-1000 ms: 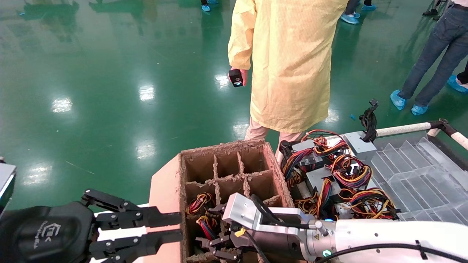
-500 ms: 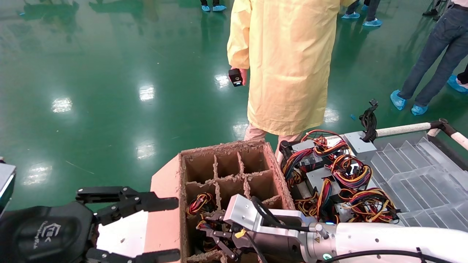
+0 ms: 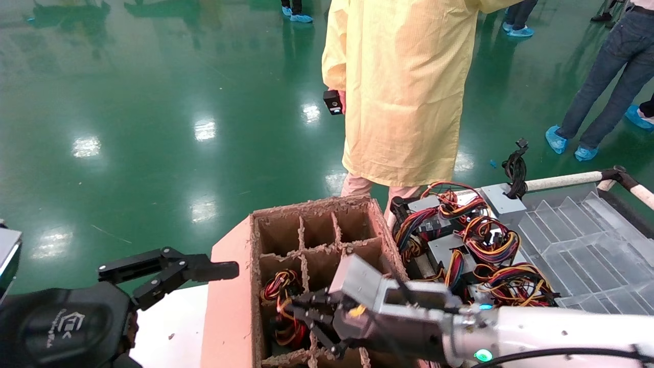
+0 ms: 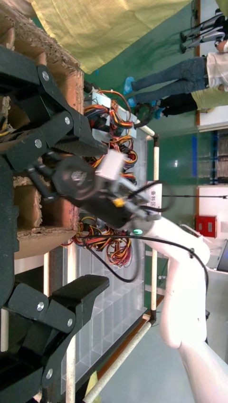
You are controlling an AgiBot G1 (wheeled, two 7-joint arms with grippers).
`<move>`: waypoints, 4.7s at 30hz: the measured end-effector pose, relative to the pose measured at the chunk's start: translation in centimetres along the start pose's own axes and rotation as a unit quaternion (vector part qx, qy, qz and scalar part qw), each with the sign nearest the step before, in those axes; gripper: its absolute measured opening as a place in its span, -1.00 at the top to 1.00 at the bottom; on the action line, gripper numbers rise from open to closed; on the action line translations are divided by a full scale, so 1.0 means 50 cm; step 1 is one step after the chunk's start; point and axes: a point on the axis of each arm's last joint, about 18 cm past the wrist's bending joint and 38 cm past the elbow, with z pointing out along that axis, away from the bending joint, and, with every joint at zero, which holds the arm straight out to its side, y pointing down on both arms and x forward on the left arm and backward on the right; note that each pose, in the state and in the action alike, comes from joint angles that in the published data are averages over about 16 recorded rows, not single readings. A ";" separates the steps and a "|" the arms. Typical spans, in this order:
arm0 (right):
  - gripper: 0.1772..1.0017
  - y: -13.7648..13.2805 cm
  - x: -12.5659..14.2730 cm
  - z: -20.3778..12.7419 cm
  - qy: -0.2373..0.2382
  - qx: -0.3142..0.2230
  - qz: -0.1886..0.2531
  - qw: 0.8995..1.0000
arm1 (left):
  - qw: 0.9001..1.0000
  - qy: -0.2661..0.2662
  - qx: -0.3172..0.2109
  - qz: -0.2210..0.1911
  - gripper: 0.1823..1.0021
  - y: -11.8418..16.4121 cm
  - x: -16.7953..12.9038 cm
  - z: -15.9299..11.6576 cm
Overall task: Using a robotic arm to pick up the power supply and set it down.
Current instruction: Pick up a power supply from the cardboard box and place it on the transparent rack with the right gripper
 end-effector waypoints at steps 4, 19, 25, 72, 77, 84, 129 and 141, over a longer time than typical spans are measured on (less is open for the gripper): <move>0.87 -0.038 0.020 -0.039 0.008 0.032 0.009 0.999 | 1.000 0.000 0.000 0.000 -0.74 0.000 0.000 0.000; 0.88 -0.250 0.143 -0.272 0.073 0.137 -0.044 0.987 | 1.000 0.000 0.000 0.000 -0.99 0.000 0.000 0.000; 0.88 -0.305 0.203 -0.385 0.125 0.133 -0.079 0.980 | 1.000 0.000 0.000 0.000 -1.00 0.000 0.000 0.000; 0.88 0.061 0.348 -0.688 0.338 0.064 0.078 0.936 | 1.000 0.000 0.000 0.000 -1.00 0.000 0.000 0.000; 0.88 0.090 0.344 -0.664 0.335 0.065 0.098 0.935 | 1.000 0.000 0.000 0.000 -1.00 0.000 0.000 0.000; 0.88 0.137 0.334 -0.638 0.339 0.080 0.136 0.927 | 1.000 0.000 0.000 0.000 -1.00 0.000 0.000 0.000; 0.88 0.268 0.293 -0.626 0.438 0.280 0.251 0.817 | 1.000 0.000 0.000 0.000 -1.00 0.000 0.000 0.000; 0.88 0.276 0.269 -0.575 0.402 0.287 0.261 0.830 | 1.000 0.000 0.000 0.000 -1.00 0.000 0.000 0.000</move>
